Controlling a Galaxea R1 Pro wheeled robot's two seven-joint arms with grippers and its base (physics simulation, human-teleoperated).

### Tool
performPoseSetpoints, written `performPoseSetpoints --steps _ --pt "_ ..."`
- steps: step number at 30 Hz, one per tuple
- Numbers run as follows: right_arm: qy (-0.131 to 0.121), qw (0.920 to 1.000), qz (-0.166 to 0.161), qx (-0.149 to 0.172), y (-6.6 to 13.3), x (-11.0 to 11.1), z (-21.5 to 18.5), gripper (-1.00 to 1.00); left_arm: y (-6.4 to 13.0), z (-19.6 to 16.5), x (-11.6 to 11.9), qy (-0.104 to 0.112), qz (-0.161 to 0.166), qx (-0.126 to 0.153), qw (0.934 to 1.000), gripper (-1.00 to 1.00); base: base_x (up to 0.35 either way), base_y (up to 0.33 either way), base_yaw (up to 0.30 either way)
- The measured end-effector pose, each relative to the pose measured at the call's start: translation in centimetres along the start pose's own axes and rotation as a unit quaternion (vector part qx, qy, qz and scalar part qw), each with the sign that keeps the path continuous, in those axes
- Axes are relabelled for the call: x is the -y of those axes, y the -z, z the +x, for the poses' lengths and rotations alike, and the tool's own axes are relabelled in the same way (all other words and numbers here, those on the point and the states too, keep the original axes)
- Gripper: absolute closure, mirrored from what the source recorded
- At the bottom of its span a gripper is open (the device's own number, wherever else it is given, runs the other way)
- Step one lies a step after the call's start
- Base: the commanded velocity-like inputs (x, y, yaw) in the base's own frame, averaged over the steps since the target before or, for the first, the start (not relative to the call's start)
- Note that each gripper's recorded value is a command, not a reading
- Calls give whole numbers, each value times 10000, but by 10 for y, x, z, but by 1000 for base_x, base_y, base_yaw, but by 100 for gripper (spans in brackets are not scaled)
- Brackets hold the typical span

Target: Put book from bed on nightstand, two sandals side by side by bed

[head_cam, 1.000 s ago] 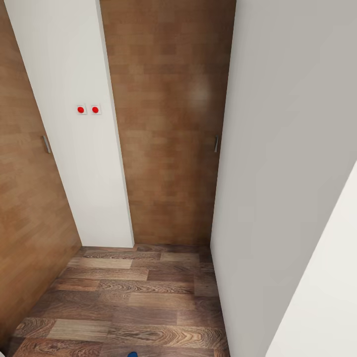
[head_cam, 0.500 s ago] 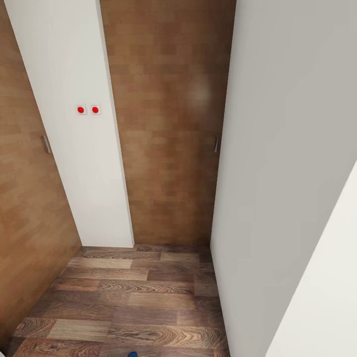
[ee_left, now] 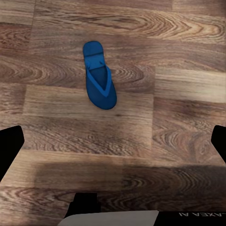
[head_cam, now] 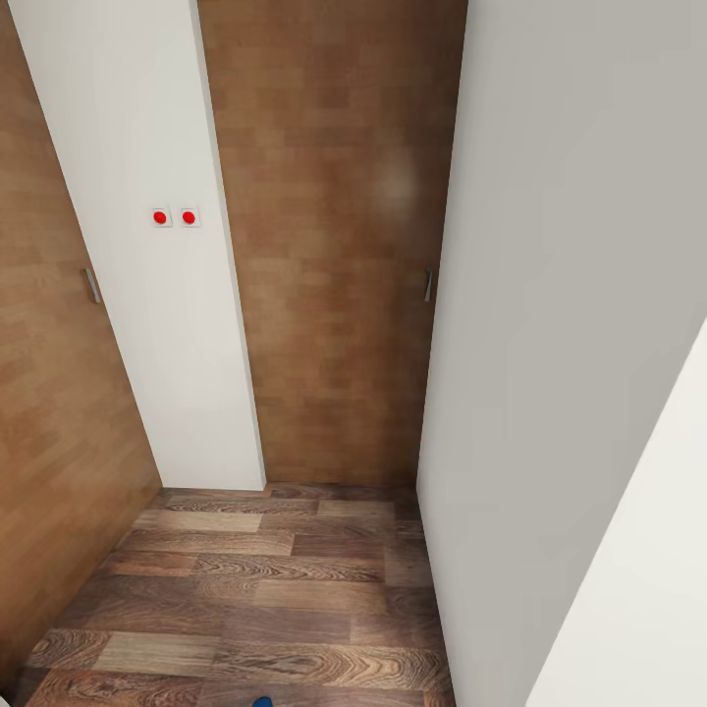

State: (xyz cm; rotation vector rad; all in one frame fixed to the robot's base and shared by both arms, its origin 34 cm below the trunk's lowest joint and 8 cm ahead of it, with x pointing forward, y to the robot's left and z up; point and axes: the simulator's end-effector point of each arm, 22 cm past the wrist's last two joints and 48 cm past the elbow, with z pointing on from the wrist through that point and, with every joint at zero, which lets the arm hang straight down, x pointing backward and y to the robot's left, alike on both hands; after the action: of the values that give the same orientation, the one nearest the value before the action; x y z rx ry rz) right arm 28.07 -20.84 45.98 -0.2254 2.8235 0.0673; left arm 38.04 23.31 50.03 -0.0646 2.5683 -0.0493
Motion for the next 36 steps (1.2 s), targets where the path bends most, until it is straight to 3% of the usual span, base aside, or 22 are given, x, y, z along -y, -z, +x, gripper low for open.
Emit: performPoseSetpoints --steps 5,10,13,19,24,36 --pt "72 9998 -40 193 0 -6 -20 -100 0 0 1 4 7 5 10000 -100 0 0 0" --pt "21 9945 -138 1036 10 -24 -105 -100 0 -4 1 10 8 84 10000 -100 0 0 0" --pt "-22 9924 -202 1215 16 -35 -129 -100 0 -5 1 10 6 111 9999 -100 0 0 0" --pt "19 9939 -334 1050 27 -53 -158 -100 0 -6 0 12 0 128 9999 -100 0 0 0" --pt "152 9926 -418 1127 38 -64 -182 -100 0 -6 -1 12 -2 129 9999 -100 0 0 0" --pt "357 9811 -545 1821 77 -84 -251 -100 0 -6 -1 19 -3 137 9999 -100 0 0 0"
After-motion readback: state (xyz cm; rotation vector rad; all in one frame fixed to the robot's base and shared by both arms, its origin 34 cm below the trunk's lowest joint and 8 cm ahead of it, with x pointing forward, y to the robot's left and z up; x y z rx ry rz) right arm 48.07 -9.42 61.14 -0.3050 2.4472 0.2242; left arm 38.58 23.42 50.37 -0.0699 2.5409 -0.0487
